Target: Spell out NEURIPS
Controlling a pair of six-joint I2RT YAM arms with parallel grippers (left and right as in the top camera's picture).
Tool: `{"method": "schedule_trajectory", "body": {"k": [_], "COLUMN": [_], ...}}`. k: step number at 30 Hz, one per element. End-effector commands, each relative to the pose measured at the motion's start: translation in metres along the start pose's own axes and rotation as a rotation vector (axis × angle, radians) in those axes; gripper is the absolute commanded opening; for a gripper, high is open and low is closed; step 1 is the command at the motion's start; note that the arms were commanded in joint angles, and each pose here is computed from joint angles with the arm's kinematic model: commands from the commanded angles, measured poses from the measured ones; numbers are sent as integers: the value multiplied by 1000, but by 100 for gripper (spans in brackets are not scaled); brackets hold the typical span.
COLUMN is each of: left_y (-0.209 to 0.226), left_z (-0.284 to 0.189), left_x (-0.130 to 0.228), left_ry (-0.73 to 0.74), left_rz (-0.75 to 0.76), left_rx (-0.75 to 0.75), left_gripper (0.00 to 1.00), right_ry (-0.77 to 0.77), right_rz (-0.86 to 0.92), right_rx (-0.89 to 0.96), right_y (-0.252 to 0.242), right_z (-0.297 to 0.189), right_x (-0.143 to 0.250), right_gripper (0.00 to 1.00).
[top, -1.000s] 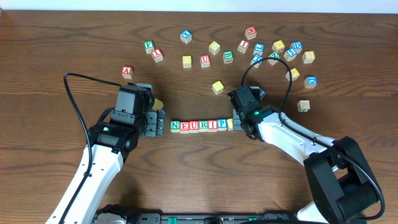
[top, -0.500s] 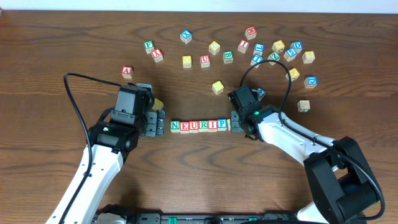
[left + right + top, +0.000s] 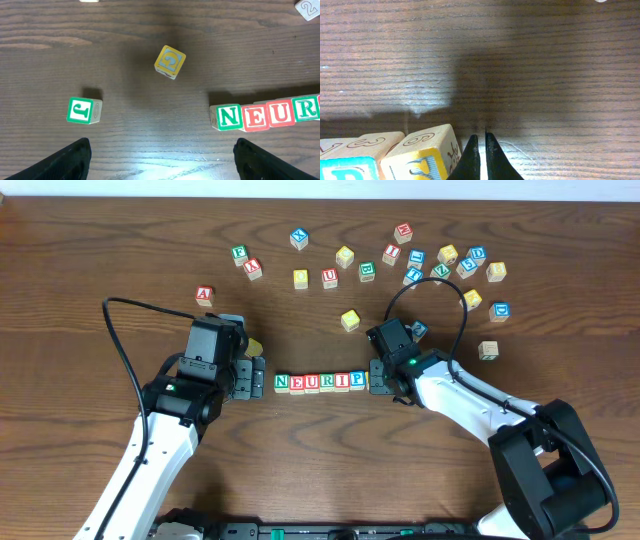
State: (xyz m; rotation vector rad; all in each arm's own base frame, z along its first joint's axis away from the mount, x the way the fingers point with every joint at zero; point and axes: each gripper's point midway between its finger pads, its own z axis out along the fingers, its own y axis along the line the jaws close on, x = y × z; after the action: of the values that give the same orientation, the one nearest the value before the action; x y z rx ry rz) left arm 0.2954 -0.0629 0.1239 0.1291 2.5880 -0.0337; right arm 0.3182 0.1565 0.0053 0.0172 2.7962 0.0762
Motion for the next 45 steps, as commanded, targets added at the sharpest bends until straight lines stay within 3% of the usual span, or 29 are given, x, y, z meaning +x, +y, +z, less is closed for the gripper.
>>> {"method": "schedule_trajectory", "body": {"k": [1,45], "left_y": [1,1], "left_z": [-3,-3], "left_x": [-7,-7], "left_ry": [-13,-13], "left_rz": [-2,-2], "left_rx": [-7,-7], "left_gripper": [90,90], "right_ry": [0,0], "right_rz": [2,-24], "right_rx": [-9,-56], "right_y": [7,24], "right_z": [0,-2], "right_x": [0,3], "right_gripper": [1,1]}}
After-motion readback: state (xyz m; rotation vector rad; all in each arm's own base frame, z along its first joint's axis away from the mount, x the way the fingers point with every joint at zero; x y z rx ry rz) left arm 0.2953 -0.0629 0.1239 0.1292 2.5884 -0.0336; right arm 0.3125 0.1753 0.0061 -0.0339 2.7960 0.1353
